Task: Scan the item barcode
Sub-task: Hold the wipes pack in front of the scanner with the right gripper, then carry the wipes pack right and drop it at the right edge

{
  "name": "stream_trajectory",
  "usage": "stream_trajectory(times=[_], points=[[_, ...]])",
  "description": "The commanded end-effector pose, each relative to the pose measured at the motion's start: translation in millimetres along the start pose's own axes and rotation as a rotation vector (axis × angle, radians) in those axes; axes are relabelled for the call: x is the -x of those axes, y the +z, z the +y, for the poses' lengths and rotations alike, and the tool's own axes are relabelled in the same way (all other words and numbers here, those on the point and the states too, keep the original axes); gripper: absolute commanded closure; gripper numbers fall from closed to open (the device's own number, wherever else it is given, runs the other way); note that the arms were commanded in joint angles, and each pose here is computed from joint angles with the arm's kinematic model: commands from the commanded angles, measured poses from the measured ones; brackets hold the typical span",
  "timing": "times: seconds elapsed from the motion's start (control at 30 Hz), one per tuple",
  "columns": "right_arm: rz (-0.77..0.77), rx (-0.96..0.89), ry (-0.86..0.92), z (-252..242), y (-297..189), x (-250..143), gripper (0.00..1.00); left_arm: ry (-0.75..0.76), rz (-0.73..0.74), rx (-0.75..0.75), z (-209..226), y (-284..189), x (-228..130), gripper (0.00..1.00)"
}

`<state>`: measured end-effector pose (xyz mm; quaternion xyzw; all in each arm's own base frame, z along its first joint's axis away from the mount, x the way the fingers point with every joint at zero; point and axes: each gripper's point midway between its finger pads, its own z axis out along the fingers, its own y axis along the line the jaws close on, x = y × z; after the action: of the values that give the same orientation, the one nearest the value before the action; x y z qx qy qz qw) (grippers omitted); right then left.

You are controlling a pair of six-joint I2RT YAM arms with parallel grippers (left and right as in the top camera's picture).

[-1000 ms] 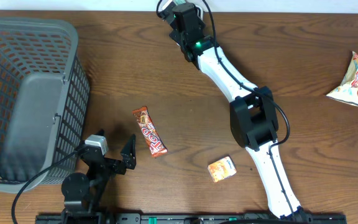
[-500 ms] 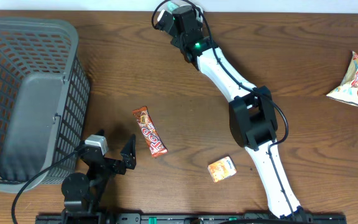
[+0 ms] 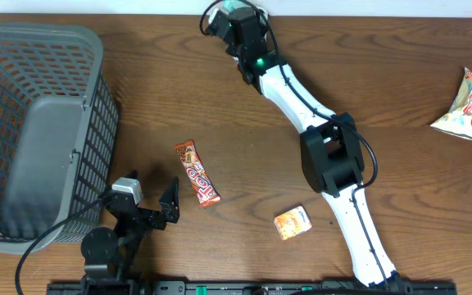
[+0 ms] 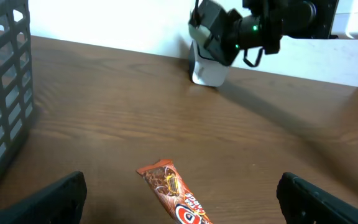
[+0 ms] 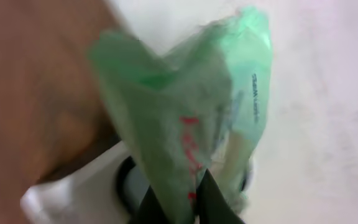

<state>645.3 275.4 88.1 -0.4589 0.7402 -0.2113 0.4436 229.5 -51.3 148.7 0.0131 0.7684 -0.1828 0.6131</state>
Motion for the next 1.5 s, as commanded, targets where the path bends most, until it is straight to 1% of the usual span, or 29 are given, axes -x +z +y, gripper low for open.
stream_trajectory(times=[0.0, 0.03, 0.13, 0.3, 0.4, 0.43, 0.6, 0.8, 0.93, 1.1, 1.3, 1.47], points=[[-0.005, 0.104, -0.014, 6.4, -0.2, -10.5, 0.99, 0.005, 0.037, 0.012, 4.2, 1.6, -12.6, 0.02], [0.006, 0.12, -0.018, 10.2, 0.0, -14.1, 0.99, 0.005, 0.037, 0.012, 4.3, 1.6, -12.7, 0.02], [0.034, 0.088, -0.024, 4.7, 0.6, -18.7, 0.99, 0.005, 0.037, 0.012, 4.2, 1.6, -12.6, 0.02], [0.024, 0.062, -0.019, -5.0, -3.1, -13.7, 0.99, 0.005, 0.037, 0.012, 4.2, 1.6, -12.6, 0.02], [0.011, 0.048, 0.028, -16.3, -11.4, -6.3, 0.99, 0.005, 0.037, 0.012, 4.3, 1.6, -12.7, 0.02], [-0.011, 0.038, 0.064, -27.3, -20.3, 2.5, 0.99, 0.005, 0.037, 0.013, 4.3, 1.6, -12.7, 0.02], [-0.081, 0.072, 0.093, -51.3, -51.4, 24.9, 0.99, 0.005, 0.037, 0.012, 4.2, 1.6, -12.6, 0.02], [-0.091, 0.094, 0.096, -68.9, -76.9, 30.2, 0.99, 0.005, 0.037, 0.013, 4.3, 1.6, -12.6, 0.02], [-0.086, 0.111, 0.095, -66.9, -76.8, 27.1, 0.99, 0.005, 0.037, 0.013, 4.3, 1.6, -12.7, 0.02], [-0.139, 0.198, 0.096, -50.7, -75.6, 32.9, 0.99, 0.005, 0.037, 0.012, 4.2, 1.6, -12.6, 0.02], [-0.113, 0.224, 0.108, -33.0, -61.5, 23.8, 0.99, 0.005, 0.037, 0.012, 4.2, 1.6, -12.6, 0.02], [-0.094, 0.214, 0.129, -35.2, -61.8, 20.8, 0.99, 0.005, 0.037, 0.012, 4.2, 1.6, -12.6, 0.02]])
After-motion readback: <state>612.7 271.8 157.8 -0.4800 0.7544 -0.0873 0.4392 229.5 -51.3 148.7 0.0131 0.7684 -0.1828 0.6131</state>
